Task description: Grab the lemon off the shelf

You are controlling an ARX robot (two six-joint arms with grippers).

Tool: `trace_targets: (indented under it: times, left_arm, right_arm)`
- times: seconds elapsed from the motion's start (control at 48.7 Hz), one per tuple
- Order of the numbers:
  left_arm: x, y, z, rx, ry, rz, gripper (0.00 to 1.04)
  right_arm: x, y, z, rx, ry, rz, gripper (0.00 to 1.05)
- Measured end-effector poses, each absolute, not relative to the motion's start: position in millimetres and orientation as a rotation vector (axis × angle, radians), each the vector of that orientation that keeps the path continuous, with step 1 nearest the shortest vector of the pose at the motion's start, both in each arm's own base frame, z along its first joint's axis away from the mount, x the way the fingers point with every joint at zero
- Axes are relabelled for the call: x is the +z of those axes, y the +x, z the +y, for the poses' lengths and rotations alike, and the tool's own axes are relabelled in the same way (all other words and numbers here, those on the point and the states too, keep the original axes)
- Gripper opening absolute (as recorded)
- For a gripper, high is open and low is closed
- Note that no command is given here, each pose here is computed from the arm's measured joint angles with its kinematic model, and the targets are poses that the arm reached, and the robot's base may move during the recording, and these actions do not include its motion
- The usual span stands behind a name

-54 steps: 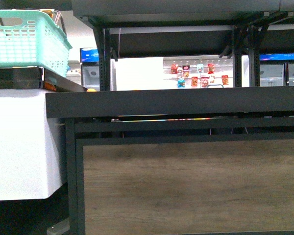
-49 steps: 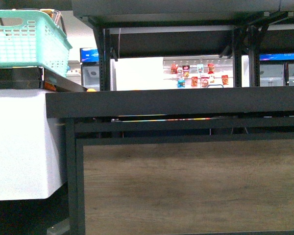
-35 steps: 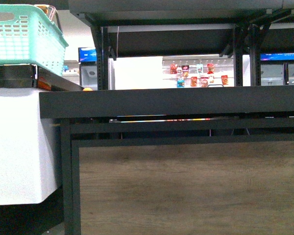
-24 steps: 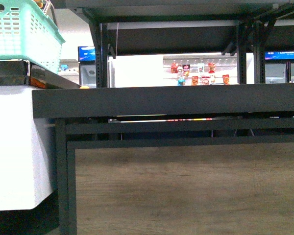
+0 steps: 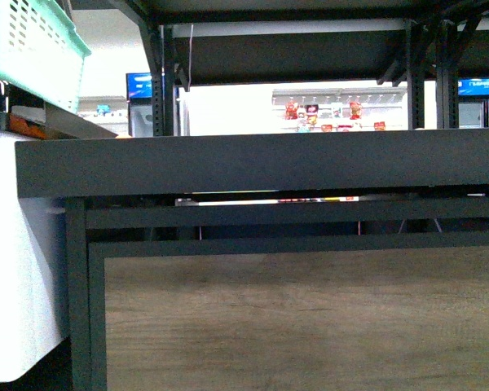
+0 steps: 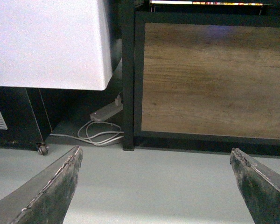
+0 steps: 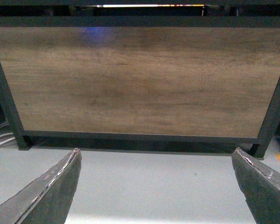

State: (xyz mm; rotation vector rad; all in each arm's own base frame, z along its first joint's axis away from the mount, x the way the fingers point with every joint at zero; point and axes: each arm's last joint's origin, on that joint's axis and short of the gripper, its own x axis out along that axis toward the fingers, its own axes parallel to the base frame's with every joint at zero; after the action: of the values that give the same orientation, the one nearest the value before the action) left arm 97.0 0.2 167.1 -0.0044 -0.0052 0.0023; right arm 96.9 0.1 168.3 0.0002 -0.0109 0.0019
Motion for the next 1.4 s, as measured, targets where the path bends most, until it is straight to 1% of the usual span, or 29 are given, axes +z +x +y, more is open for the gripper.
trace_targets:
  times: [1.397]
  left_arm:
    - [167.1, 97.0, 0.2, 0.002, -0.004, -0.005, 0.97]
  right_arm:
    - [168.3, 96.9, 0.1, 0.002, 0.000, -0.011, 0.97]
